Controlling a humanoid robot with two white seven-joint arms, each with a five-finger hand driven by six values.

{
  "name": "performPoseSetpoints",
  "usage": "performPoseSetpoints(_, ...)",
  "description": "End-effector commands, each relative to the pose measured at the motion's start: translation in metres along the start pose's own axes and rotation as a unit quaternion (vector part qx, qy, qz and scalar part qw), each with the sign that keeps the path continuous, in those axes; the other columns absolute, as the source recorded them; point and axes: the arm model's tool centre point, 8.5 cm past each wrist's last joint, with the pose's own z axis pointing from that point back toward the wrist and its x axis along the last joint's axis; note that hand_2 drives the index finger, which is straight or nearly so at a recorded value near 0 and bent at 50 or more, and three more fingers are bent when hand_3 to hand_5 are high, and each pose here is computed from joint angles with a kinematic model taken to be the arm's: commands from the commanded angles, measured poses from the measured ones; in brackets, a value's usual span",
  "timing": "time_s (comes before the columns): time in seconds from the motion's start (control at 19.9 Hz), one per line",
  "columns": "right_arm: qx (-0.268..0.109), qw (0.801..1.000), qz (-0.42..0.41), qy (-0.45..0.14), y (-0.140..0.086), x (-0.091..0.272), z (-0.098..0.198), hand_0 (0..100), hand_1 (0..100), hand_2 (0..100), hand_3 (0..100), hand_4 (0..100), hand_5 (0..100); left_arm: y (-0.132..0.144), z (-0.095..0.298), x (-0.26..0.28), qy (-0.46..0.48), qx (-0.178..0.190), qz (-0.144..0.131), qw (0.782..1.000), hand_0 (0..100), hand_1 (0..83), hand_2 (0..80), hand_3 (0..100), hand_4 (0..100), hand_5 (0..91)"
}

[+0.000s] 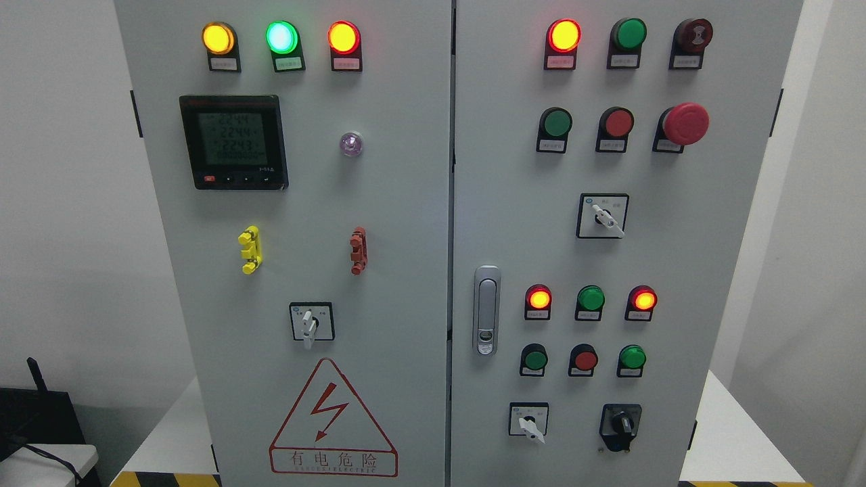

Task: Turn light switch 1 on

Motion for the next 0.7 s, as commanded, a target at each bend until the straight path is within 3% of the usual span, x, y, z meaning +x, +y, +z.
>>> performPoseSetpoints(0.0,0.0,1.0,-0.009,-0.002,0.0,0.001,0.0,12,39,0,0,0,0,0.011,-0.003,0.016,-0.045,0.013,0.014,0.999,41,5.6,0.0,0,0,0.0)
performPoseSetpoints(0.2,0.0,1.0,-0.009,-0.001,0.0,0.0,0.0,12,39,0,0,0,0,0.032,-0.002,0.021,-0.07,0.035,0.046,0.996,41,7.3,0.0,0,1,0.0)
performPoseSetpoints(0.35,0.0,1.0,-0.008,-0.002,0.0,0.001,0.0,12,39,0,0,0,0,0.071,0.002,0.029,-0.104,0.068,0.052,0.991,41,9.9,0.0,0,4,0.0)
performPoseSetpoints(0.5,0.0,1.0,-0.008,-0.002,0.0,0.001,0.0,12,39,0,0,0,0,0.101,0.009,0.057,-0.152,0.102,0.083,0.98,41,10.1,0.0,0,4,0.0)
performPoseSetpoints(0.65,0.0,1.0,-0.008,-0.001,0.0,0.0,0.0,12,39,0,0,0,0,0.13,0.021,0.097,-0.215,0.131,0.098,0.963,42,10.7,0.0,0,6,0.0)
